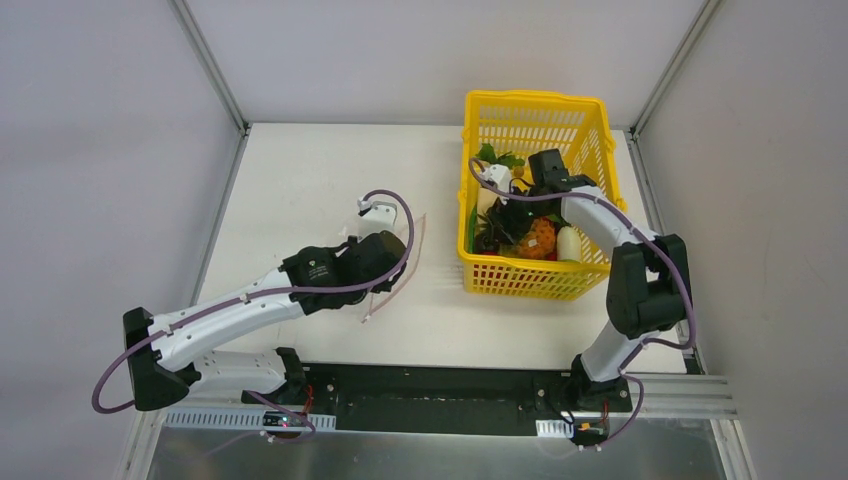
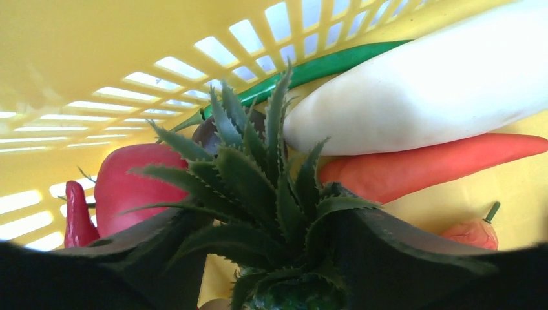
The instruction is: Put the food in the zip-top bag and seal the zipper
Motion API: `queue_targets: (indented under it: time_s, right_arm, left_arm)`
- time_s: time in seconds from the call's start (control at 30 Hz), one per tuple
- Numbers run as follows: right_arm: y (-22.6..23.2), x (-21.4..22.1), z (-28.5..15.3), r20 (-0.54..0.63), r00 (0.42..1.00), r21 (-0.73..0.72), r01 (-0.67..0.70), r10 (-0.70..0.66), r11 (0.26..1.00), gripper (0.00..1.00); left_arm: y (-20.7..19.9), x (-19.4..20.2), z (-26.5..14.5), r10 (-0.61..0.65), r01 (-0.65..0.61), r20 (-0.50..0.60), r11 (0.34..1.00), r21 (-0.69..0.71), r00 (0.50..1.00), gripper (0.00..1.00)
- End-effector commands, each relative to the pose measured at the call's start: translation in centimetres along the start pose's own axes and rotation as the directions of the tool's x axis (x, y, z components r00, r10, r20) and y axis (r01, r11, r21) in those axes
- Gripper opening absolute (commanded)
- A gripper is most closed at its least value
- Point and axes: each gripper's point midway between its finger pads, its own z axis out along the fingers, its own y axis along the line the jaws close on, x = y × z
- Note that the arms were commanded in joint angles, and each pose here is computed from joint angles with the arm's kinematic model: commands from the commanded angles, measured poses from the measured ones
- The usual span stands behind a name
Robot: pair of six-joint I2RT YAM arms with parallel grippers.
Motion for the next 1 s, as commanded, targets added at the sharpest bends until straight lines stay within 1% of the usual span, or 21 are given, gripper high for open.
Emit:
queue_targets:
  time_s: [0.0, 0.13, 0.2, 0.33, 0.37, 0.4, 0.43, 0.53, 0.67, 0.73, 0.83, 0.9, 0.97]
  right_arm:
    - [-1.1, -2.2, -1.1, 0.098, 0.994, 0.092, 0.028, -0.037, 0.995, 0.58]
    - [-1.6, -3.4, -2.3, 0.123, 0.991, 0.129, 0.042, -0.058, 0.991, 0.33]
    - [-1.5, -4.2, -2.8, 0.144, 0.988, 0.134, 0.041, -0.060, 0.990, 0.26]
    - [-1.0, -5.7, -4.0, 0.187, 0.981, 0.124, 0.022, -0.046, 0.992, 0.15]
    - [-0.9, -6.0, -4.2, 0.197, 0.979, 0.119, 0.019, -0.043, 0.993, 0.11]
    - [-0.9, -6.3, -4.5, 0.206, 0.978, 0.118, 0.017, -0.041, 0.993, 0.04]
    - [-0.9, -6.5, -4.8, 0.207, 0.978, 0.116, 0.010, -0.034, 0.993, 0.00]
    - [-1.1, -7.6, -6.0, 0.230, 0.973, 0.146, -0.001, -0.033, 0.989, 0.00]
    - [-0.4, -10.6, -9.4, 0.337, 0.939, 0.207, -0.002, -0.070, 0.978, 0.00]
    - [0.5, -12.2, -11.1, 0.409, 0.908, 0.225, 0.000, -0.095, 0.974, 0.00]
    - [1.8, -14.7, -13.6, 0.532, 0.843, 0.220, -0.051, -0.076, 0.974, 0.00]
    - [2.7, -15.5, -14.7, 0.585, 0.808, 0.204, -0.072, -0.063, 0.976, 0.00]
    - [3.4, -16.2, -15.8, 0.644, 0.765, 0.186, -0.129, -0.022, 0.974, 0.00]
  left_arm:
    - [0.4, -0.3, -0.4, -0.019, 0.019, 0.018, 1.000, 0.015, 1.000, 0.00]
    - [0.5, -0.4, -0.4, -0.019, 0.019, 0.023, 1.000, 0.011, 1.000, 0.00]
    - [0.4, -0.5, -0.5, -0.019, 0.019, 0.024, 1.000, 0.014, 1.000, 0.00]
    - [0.1, -0.4, -0.4, -0.016, 0.015, 0.017, 1.000, 0.020, 1.000, 0.00]
    - [0.0, -0.4, -0.3, -0.015, 0.015, 0.015, 1.000, 0.021, 1.000, 0.00]
    - [0.0, -0.4, -0.3, -0.013, 0.012, 0.013, 1.000, 0.019, 1.000, 0.00]
    - [0.0, -0.4, -0.3, -0.012, 0.012, 0.014, 1.000, 0.020, 1.000, 0.00]
    - [0.0, -0.4, -0.3, -0.015, 0.015, 0.015, 1.000, 0.020, 1.000, 0.00]
    - [-0.1, -0.5, -0.3, -0.027, 0.026, 0.019, 0.999, 0.028, 0.999, 0.00]
    - [-0.3, -0.5, -0.3, -0.028, 0.028, 0.019, 0.999, 0.036, 0.999, 0.00]
    - [-0.9, -0.8, -0.3, -0.030, 0.030, 0.015, 0.998, 0.056, 0.999, 0.00]
    - [-1.4, -0.9, -0.3, -0.027, 0.026, 0.008, 0.997, 0.073, 1.000, 0.00]
    - [-1.8, -1.1, -0.4, -0.026, 0.026, 0.006, 0.996, 0.085, 1.000, 0.00]
